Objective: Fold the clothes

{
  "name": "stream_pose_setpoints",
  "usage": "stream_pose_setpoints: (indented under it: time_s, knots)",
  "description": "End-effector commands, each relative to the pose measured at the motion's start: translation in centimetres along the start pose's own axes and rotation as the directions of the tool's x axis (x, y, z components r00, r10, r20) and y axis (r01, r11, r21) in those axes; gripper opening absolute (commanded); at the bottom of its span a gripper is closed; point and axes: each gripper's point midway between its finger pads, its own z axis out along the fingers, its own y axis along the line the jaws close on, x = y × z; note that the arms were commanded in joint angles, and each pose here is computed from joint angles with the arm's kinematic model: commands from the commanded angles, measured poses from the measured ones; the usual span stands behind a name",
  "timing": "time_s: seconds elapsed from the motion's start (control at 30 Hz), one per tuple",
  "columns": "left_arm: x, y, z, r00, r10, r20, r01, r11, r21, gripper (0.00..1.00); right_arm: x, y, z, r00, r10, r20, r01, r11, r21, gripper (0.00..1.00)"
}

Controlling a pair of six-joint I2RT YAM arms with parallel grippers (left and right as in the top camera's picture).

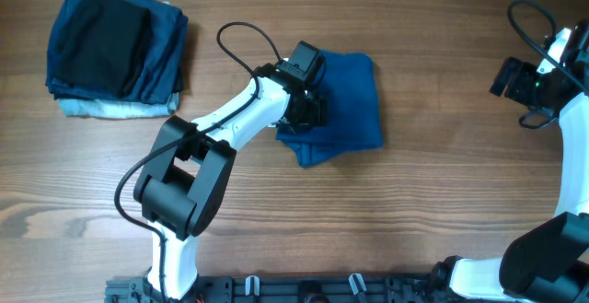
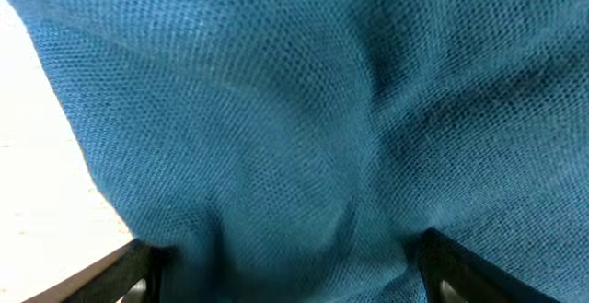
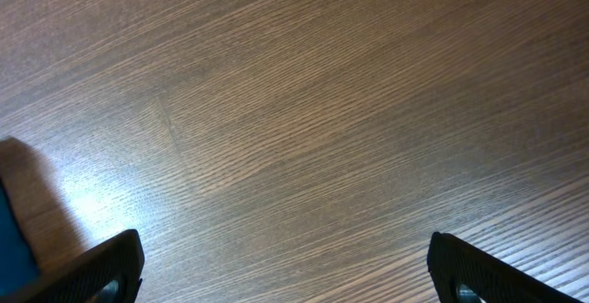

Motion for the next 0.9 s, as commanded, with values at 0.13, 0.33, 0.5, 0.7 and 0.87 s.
stream_pose_setpoints:
  time_s: [0.13,0.33,0.5,0.7,0.87]
  knots:
    - [1.1,1.0,2.2,0.997,-0.038,-0.063,0.036,0.999,-0.028,0.87,-0.4,-0.1,-0.5,1.000,0.008,0.021,-0.008,1.000,0.012,0.99]
    - [-3.8,0.2,-5.1,0.992,-0.041,0.117,0.041,0.999,0.000,0.92,-0.4,-0.1,-0.5,1.000,0.008,0.021,-0.008,1.000,0.012,1.00]
    - [-2.8,1.4,-3.3,0.996,-0.048,0.069,0.052,0.997,-0.057,0.94,-0.4,-0.1,-0.5,1.000,0.008,0.021,-0.008,1.000,0.012,1.00]
    - [-0.8,2.4,1.2,0.997,-0.066,-0.042,0.062,0.994,-0.094,0.93,-0.4,-0.1,-0.5,1.000,0.008,0.022,-0.008,1.000,0.012,0.99]
    - [0.3,1.5,2.1,0.992,-0.073,-0.107,0.070,0.997,-0.034,0.49,-0.4,-0.1,-0.5,1.000,0.007,0.021,-0.008,1.000,0.012,0.99]
